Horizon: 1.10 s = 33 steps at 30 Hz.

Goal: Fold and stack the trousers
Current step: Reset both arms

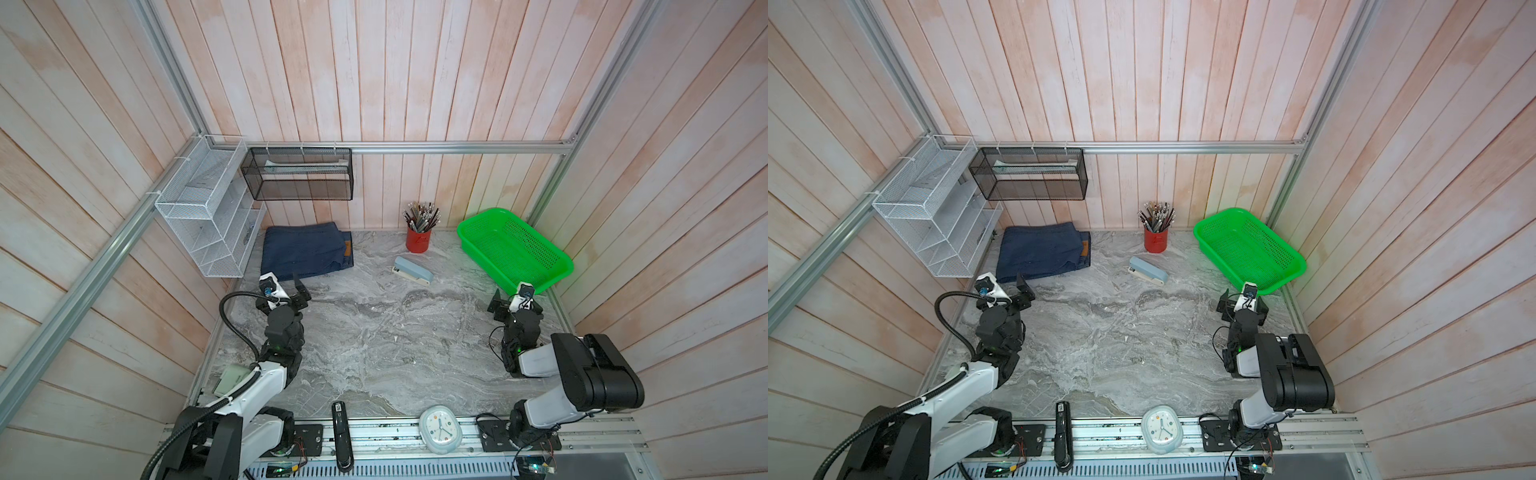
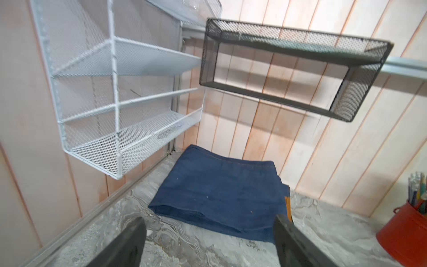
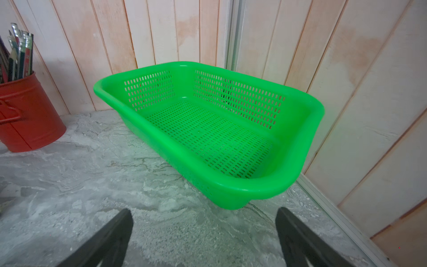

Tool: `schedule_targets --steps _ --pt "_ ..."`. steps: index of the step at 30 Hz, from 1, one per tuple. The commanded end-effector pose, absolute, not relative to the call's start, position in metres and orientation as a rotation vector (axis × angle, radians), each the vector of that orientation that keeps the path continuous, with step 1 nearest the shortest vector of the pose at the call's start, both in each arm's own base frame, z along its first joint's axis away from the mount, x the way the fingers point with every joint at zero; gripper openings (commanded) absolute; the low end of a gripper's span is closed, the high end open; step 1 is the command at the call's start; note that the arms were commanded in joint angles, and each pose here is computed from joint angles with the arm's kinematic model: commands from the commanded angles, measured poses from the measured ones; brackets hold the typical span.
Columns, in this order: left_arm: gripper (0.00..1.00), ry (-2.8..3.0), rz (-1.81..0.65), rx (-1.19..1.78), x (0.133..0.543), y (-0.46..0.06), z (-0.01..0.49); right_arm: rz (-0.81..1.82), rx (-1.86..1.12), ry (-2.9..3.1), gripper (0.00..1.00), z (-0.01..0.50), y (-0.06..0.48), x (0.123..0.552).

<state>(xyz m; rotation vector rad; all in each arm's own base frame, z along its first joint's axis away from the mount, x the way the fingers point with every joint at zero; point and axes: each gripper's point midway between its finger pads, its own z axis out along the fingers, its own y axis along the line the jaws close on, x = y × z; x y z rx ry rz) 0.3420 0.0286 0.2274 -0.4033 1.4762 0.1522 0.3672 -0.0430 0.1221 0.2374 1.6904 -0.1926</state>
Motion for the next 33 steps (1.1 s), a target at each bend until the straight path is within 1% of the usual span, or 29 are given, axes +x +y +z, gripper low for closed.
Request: schedule_targets --steps 1,5,9,14,22,23,25,26,28,33 --pt "0.88 1.609 0.249 -0.429 0.334 0.047 0.174 -0.155 0.222 1.683 0.98 0.127 -0.038 0.371" --pt "0.88 1.614 0.254 -0.413 0.346 0.046 0.158 -0.157 0.222 1.683 0.98 0.127 -0.039 0.371" --pt "0.89 1.623 0.301 -0.328 0.36 0.04 0.158 -0.157 0.222 1.684 0.98 0.127 -0.039 0.371" --pt "0.9 1.619 0.292 -0.285 0.369 0.036 0.149 -0.157 0.221 1.683 0.98 0.127 -0.038 0.371" --pt "0.9 1.663 0.191 -0.202 0.379 0.027 0.143 -0.156 0.221 1.685 0.98 0.127 -0.038 0.371" --pt "1.0 1.669 0.177 -0.186 0.38 0.025 0.142 -0.156 0.221 1.685 0.98 0.127 -0.038 0.371" --pt "1.0 1.682 0.146 -0.169 0.38 0.023 0.131 -0.156 0.221 1.685 0.98 0.127 -0.038 0.371" --pt "1.0 1.628 0.159 -0.154 0.379 0.024 0.137 -0.156 0.223 1.684 0.98 0.127 -0.039 0.371" --pt "1.0 1.697 0.131 -0.157 0.381 0.022 0.129 -0.156 0.221 1.683 0.98 0.127 -0.039 0.372" --pt "1.0 1.69 0.12 -0.165 0.385 0.025 0.13 -0.156 0.223 1.684 0.98 0.127 -0.039 0.371"
